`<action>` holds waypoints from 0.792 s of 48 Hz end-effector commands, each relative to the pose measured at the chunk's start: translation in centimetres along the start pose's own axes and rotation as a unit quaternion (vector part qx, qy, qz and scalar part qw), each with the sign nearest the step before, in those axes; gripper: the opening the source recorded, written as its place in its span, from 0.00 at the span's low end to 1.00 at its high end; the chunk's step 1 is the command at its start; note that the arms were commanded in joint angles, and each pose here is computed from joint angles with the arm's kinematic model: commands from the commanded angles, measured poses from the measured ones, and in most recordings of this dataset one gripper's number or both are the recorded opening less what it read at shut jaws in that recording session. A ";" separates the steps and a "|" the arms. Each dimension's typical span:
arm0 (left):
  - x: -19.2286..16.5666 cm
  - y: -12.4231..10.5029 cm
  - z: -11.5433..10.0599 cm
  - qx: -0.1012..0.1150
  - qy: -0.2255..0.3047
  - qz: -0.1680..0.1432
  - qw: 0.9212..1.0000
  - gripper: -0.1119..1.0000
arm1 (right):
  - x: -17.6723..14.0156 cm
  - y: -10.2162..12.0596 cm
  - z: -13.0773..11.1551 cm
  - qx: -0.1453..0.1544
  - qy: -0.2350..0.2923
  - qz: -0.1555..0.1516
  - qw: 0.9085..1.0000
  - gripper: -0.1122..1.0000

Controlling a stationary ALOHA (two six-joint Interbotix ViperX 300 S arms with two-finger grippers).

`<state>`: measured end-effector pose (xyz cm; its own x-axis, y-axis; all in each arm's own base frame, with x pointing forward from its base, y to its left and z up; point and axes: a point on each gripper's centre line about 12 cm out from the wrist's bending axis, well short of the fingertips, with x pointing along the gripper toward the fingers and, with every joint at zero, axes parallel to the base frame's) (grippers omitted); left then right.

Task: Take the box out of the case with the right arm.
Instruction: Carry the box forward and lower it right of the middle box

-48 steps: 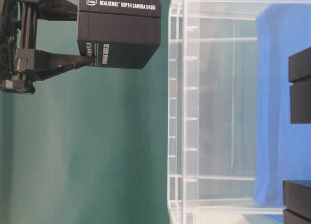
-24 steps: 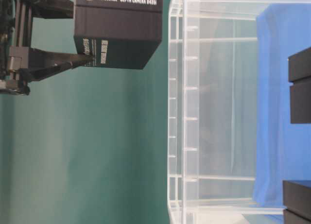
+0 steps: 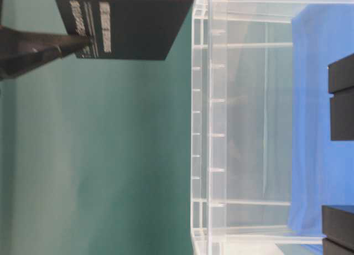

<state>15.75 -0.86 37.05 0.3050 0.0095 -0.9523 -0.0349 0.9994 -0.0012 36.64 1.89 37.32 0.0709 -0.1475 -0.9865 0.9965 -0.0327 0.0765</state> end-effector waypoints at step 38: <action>-0.2 0.0 0.5 0.000 -0.010 0.000 1.000 0.10 | -2.7 -2.8 -9.7 0.021 0.015 0.026 0.999 0.68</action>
<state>15.89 -0.87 37.06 0.3123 0.0089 -0.9499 -0.0360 0.9993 -0.0025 34.51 12.03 37.32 0.0979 -0.1260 -0.9872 0.9922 -0.0647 0.1067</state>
